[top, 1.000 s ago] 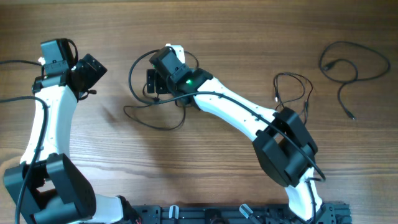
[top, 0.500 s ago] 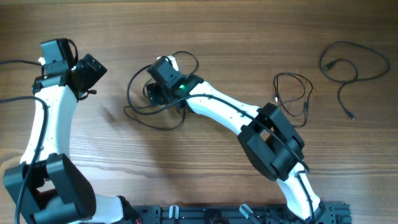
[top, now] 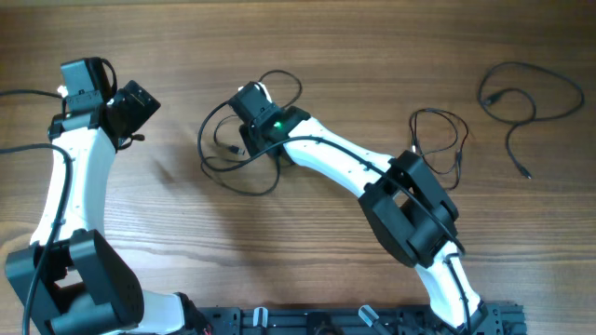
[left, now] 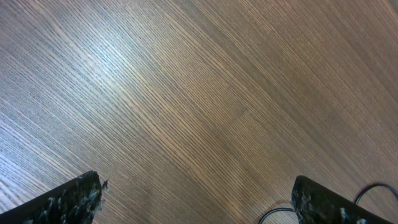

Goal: Untangle cables

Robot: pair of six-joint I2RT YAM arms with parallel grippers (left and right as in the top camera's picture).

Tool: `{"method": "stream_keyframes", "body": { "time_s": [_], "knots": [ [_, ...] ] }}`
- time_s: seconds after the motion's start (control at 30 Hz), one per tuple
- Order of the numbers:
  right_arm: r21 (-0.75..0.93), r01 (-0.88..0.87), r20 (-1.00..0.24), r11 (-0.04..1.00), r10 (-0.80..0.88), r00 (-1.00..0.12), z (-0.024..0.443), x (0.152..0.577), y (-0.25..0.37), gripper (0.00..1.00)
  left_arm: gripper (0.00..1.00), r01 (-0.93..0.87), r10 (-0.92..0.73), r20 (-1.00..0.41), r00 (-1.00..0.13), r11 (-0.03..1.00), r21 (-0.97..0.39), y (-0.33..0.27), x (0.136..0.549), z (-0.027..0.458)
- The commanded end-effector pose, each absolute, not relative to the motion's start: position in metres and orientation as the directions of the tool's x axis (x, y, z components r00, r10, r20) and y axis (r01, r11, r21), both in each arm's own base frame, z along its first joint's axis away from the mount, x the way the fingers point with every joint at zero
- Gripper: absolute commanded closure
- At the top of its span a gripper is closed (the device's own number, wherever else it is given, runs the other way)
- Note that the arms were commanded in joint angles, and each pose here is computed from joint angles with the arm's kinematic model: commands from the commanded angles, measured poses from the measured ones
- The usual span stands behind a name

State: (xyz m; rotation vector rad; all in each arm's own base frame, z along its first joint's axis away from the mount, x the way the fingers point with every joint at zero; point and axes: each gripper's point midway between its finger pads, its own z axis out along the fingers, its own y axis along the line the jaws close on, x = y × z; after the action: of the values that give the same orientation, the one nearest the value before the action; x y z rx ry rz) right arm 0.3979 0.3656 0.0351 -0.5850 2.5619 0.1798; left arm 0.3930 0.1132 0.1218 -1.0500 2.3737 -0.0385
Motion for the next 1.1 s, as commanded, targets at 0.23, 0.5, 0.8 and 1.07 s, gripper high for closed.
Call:
{"method": "stream_keyframes", "body": {
  "time_s": [0.23, 0.5, 0.8, 1.07],
  "knots": [
    [-0.017, -0.414, -0.511, 0.910, -0.364, -0.779, 0.032, 0.410, 0.355, 0.43, 0.00, -0.695, -0.707, -0.458, -0.539, 0.680, -0.233, 0.117, 0.393, 0.119],
    [-0.034, -0.417, -0.463, 0.908, -0.385, -0.799, -0.010, 0.408, 0.354, 0.37, 0.00, -0.695, -0.707, -0.458, -0.539, 0.680, -0.233, 0.117, 0.393, 0.119],
    [-0.039, -0.419, -0.449, 0.907, -0.391, -0.804, -0.020, 0.407, 0.353, 0.95, 0.00, -0.695, -0.707, -0.458, -0.539, 0.680, -0.233, 0.117, 0.393, 0.119],
    [0.043, -0.458, -0.393, 0.888, -0.406, -0.825, 0.007, 0.385, 0.356, 0.96, 0.00, -0.695, -0.707, -0.458, -0.539, 0.680, -0.233, 0.117, 0.393, 0.119]
  ]
}}
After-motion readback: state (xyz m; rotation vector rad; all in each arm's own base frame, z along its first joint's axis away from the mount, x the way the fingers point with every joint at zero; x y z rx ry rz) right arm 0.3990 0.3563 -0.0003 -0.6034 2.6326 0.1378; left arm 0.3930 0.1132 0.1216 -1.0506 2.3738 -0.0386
